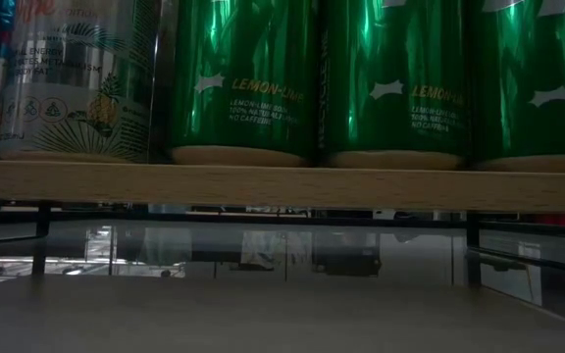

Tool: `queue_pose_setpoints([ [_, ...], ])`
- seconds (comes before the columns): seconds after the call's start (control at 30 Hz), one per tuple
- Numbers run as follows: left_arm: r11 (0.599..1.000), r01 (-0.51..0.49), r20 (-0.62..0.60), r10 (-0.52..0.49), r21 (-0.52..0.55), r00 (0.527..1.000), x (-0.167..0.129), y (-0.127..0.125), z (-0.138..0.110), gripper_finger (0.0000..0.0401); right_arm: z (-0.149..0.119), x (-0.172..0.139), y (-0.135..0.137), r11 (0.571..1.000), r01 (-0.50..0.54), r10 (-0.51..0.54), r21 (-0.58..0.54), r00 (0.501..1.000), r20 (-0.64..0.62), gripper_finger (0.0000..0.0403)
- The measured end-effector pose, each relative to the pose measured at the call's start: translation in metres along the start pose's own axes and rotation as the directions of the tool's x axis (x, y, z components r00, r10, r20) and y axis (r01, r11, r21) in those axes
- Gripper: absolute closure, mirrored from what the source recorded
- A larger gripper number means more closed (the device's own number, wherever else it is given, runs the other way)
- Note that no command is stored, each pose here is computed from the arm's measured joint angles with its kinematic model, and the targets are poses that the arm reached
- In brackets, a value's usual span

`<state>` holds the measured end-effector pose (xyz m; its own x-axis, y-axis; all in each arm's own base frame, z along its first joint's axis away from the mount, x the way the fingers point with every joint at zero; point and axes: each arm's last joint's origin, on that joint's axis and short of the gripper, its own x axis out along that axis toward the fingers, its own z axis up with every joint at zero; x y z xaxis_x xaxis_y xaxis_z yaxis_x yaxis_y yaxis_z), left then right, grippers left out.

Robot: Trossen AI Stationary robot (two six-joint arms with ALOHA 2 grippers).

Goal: Place canned beverage on shelf
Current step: Put the top blue soda can on the shelf aligned with the other blue soda can

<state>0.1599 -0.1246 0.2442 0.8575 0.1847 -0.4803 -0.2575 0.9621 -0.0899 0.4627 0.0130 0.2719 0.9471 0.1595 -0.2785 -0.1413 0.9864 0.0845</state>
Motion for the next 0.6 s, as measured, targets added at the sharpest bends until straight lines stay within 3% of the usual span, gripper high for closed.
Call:
queue_pose_setpoints([
  [0.6,1.000,-0.003,0.000,0.003,0.002,1.000,-0.0003,0.0004,0.0000,0.0134,-0.0015,-0.0001,-0.0001,1.000,0.001,-0.001,0.002,1.000,-0.017,0.0109],
])
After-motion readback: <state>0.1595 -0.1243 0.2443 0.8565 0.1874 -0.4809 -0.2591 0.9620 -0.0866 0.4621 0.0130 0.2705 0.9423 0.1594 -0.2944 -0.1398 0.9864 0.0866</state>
